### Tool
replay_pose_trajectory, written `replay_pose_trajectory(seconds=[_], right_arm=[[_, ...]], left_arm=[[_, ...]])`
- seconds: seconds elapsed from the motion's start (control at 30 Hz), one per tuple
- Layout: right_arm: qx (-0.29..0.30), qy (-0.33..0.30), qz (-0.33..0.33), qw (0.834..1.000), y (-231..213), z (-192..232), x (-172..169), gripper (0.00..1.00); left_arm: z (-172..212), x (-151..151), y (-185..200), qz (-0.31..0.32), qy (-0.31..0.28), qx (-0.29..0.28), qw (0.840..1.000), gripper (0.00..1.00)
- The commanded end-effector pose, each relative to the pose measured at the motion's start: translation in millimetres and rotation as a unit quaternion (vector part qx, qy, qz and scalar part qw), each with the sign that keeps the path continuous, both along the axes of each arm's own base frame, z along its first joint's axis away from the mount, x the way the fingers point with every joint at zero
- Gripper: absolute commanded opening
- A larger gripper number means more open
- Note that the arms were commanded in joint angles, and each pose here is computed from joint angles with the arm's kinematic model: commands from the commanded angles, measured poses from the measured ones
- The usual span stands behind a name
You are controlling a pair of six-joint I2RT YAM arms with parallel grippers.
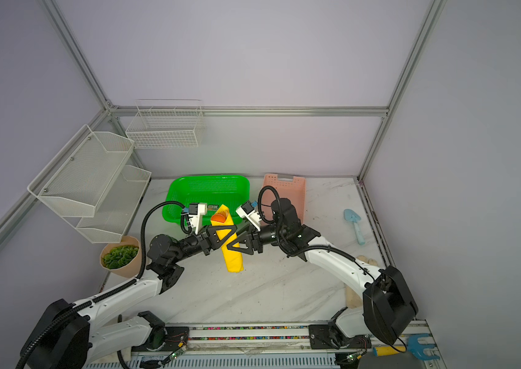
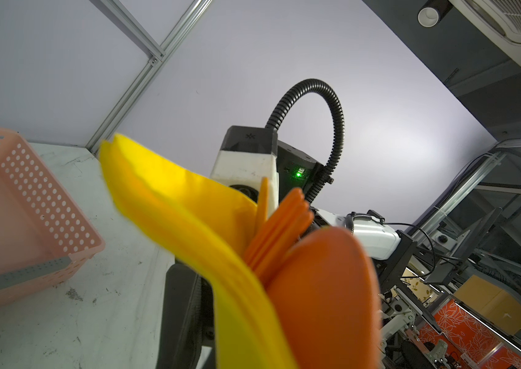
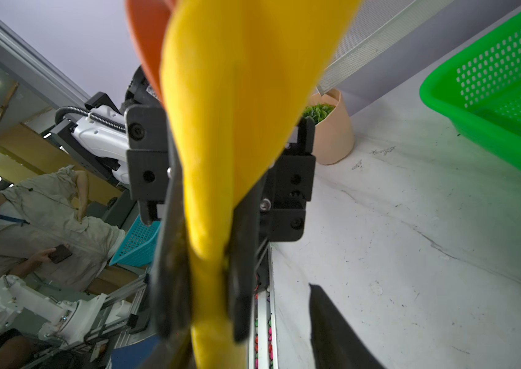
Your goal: Place the utensils on the paper napkin and roll it up
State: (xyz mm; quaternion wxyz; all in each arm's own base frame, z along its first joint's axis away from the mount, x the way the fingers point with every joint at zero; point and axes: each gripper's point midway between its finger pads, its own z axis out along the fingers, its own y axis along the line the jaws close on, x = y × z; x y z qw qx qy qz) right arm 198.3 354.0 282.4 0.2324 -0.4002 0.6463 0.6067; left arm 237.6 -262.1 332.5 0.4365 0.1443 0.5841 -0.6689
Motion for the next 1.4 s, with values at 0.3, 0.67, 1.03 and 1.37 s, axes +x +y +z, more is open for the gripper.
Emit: replay_pose_trajectory(seconds=[0.3, 0.67, 1.03, 1.37], right_arm=[[0.03, 0.0, 0.045, 0.999, 14, 8, -14, 0.01], [0.067, 0.014, 0.031, 0.997, 11, 16, -17, 0.51], [0.081, 0.004, 0.025, 0.996, 21, 33, -4, 0.49], [0.066, 0.008, 0.031, 0.997, 24, 27, -1, 0.0]], left_arm=[[45, -2, 0, 0.002, -0.069, -0.032, 0.997, 0.0], [46, -2, 1, 0.002, -0.071, -0.034, 0.997, 0.0], [47, -3, 1, -0.001, -0.071, -0.035, 0.997, 0.0], [46, -5, 1, -0.001, -0.072, -0.031, 0.997, 0.0]])
